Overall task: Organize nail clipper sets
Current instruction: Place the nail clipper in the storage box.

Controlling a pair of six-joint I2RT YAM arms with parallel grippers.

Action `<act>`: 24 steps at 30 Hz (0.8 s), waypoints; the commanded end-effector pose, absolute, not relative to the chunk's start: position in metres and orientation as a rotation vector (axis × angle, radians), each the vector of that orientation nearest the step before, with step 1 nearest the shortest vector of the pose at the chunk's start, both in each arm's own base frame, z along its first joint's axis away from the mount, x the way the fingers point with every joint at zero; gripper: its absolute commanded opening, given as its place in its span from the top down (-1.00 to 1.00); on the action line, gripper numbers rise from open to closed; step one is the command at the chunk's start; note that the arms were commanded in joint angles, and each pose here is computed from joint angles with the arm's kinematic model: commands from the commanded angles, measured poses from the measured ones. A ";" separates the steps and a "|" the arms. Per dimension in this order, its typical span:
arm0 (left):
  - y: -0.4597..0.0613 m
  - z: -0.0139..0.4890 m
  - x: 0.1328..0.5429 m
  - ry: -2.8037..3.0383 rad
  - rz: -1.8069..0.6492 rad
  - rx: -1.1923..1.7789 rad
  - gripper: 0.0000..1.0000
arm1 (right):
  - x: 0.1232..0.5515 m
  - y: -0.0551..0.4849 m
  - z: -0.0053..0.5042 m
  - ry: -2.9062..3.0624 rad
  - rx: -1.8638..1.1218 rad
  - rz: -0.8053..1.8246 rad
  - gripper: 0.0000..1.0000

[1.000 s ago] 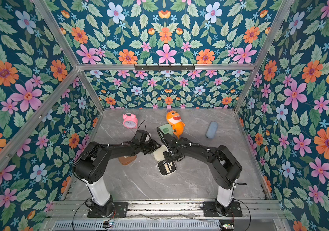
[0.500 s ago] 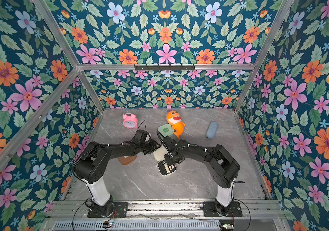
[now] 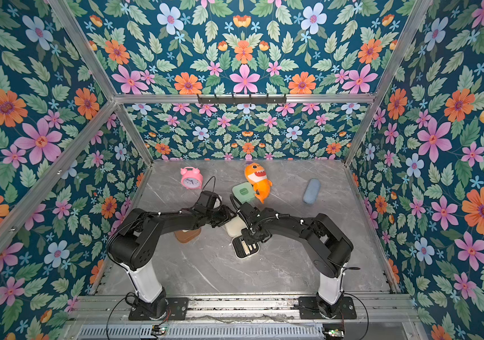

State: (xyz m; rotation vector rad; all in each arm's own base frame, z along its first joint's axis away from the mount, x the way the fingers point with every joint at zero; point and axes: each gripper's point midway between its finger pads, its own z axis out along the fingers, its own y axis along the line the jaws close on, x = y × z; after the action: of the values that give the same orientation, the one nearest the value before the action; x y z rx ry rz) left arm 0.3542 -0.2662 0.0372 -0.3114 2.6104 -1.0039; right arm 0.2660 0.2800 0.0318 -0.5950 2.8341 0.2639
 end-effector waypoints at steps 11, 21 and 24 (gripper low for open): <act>-0.260 0.028 0.346 2.655 -0.962 -0.315 0.14 | 0.283 0.274 0.042 2.809 -0.528 0.146 0.44; -0.260 0.028 0.346 2.657 -0.963 -0.316 0.14 | 0.282 0.281 0.053 2.802 -0.525 0.206 0.68; -0.260 0.028 0.346 2.656 -0.963 -0.316 0.14 | 0.279 0.282 0.051 2.812 -0.533 0.219 0.71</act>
State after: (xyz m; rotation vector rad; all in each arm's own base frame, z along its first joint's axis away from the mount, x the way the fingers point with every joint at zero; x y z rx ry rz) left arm 0.3534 -0.2657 0.0362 -0.3114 2.6104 -1.0039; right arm 0.2826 0.2802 0.0488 -0.5342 2.8006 0.1981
